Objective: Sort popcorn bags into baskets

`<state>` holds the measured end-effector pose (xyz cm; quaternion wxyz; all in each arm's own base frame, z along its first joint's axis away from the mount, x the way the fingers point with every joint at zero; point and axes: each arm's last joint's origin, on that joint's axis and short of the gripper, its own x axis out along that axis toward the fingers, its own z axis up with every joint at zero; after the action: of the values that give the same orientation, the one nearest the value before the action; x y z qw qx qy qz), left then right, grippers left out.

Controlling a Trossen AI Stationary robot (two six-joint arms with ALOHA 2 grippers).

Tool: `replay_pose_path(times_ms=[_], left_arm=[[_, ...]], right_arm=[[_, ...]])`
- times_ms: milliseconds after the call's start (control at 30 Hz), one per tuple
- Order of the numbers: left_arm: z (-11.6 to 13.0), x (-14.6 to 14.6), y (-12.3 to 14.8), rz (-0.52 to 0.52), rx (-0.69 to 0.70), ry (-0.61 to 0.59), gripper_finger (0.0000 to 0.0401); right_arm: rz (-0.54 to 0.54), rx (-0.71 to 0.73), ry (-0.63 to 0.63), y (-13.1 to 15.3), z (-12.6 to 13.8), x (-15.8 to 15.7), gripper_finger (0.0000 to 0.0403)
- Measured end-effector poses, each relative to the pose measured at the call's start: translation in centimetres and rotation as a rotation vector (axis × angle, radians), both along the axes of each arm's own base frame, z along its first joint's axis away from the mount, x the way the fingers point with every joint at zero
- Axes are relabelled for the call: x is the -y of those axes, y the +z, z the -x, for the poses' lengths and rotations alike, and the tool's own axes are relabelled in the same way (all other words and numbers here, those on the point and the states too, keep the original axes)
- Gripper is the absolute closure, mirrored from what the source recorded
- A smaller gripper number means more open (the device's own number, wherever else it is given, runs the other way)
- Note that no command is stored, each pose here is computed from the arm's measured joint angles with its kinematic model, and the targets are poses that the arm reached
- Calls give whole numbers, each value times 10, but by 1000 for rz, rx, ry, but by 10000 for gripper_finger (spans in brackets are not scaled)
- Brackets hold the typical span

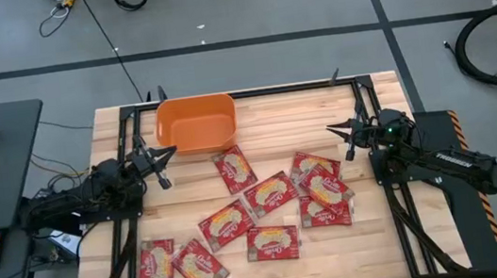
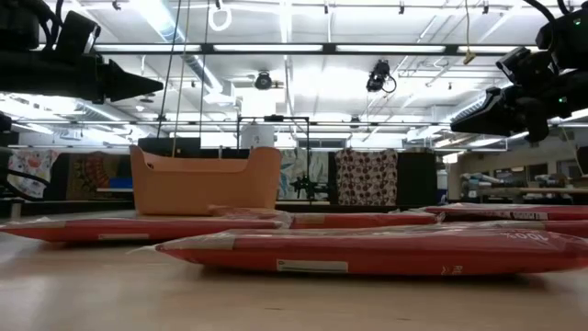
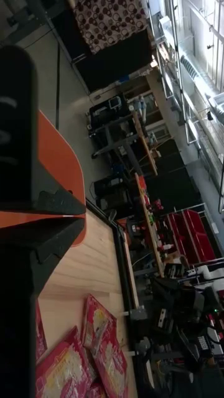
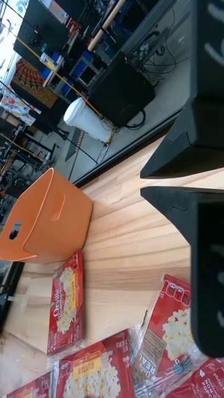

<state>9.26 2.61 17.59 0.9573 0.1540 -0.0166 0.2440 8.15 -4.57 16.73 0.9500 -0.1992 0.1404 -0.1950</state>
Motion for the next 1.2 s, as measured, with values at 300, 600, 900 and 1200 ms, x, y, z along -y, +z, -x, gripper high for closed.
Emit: replay_pose_path(times_ms=[300, 600, 900, 1200], left_arm=[[0, 0, 0, 0, 0, 0, 376], [0, 0, 0, 33, 22, -15, 376], [0, 1, 1, 720, 378, -118, 376], [1, 0, 5, 913, 546, -124, 376]], right_arm=[[0, 0, 0, 0, 0, 0, 365], [0, 0, 0, 0, 0, 0, 365], [0, 1, 0, 0, 0, 0, 365], [1, 2, 0, 0, 0, 0, 365]])
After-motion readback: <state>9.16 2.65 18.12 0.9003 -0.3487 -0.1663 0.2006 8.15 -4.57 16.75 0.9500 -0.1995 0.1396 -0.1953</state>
